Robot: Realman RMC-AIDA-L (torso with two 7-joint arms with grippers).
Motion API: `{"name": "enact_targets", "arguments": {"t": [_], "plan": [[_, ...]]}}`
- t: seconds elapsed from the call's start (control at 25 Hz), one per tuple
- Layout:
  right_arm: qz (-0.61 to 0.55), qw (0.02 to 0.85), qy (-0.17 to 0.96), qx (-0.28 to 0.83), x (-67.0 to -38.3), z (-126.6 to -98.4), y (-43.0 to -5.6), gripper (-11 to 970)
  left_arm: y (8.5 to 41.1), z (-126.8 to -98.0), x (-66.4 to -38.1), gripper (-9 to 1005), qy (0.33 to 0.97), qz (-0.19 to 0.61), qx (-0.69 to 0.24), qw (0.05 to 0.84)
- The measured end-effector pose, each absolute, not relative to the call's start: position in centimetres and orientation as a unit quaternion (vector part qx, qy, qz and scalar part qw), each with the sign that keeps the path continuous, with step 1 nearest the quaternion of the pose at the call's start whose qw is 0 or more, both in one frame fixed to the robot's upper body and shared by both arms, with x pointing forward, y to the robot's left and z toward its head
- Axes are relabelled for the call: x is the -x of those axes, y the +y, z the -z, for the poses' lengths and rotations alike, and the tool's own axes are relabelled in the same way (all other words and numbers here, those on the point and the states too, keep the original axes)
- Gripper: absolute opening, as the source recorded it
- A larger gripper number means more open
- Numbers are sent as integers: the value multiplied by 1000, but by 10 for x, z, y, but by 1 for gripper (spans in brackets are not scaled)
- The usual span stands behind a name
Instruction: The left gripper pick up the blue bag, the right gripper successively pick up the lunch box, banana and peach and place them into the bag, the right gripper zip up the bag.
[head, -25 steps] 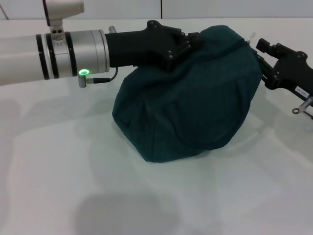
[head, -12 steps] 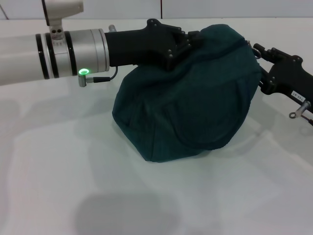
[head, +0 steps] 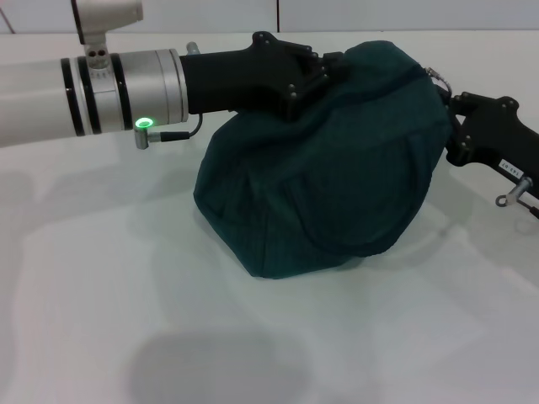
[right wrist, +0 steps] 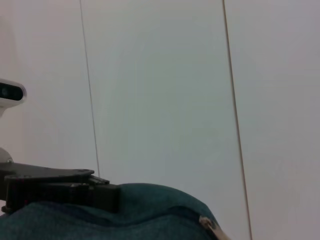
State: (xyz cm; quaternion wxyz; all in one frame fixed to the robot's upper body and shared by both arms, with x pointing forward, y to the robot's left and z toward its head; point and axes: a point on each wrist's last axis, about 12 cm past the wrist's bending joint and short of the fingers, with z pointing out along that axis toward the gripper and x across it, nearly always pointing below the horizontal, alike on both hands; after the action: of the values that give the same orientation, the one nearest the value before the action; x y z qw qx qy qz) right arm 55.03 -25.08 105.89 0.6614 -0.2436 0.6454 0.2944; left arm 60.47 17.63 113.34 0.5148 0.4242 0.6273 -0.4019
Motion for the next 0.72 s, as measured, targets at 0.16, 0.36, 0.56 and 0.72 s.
{"name": "enact_targets", "arguments": {"t": [0.16, 0.36, 0.56, 0.72], "plan": [[-293, 664, 644, 242, -551, -1059, -251, 81, 176, -1133, -605, 45, 625, 399, -427, 517], [-282, 671, 649, 219, -554, -1059, -256, 21, 176, -1135, -605, 44, 623, 402, -421, 523], [-269, 659, 672, 201, -555, -1053, -261, 16, 178, -1136, -605, 44, 623, 404, -413, 527], [-260, 641, 696, 191, -555, -1045, -265, 15, 178, -1136, -606, 44, 622, 405, -412, 529]]}}
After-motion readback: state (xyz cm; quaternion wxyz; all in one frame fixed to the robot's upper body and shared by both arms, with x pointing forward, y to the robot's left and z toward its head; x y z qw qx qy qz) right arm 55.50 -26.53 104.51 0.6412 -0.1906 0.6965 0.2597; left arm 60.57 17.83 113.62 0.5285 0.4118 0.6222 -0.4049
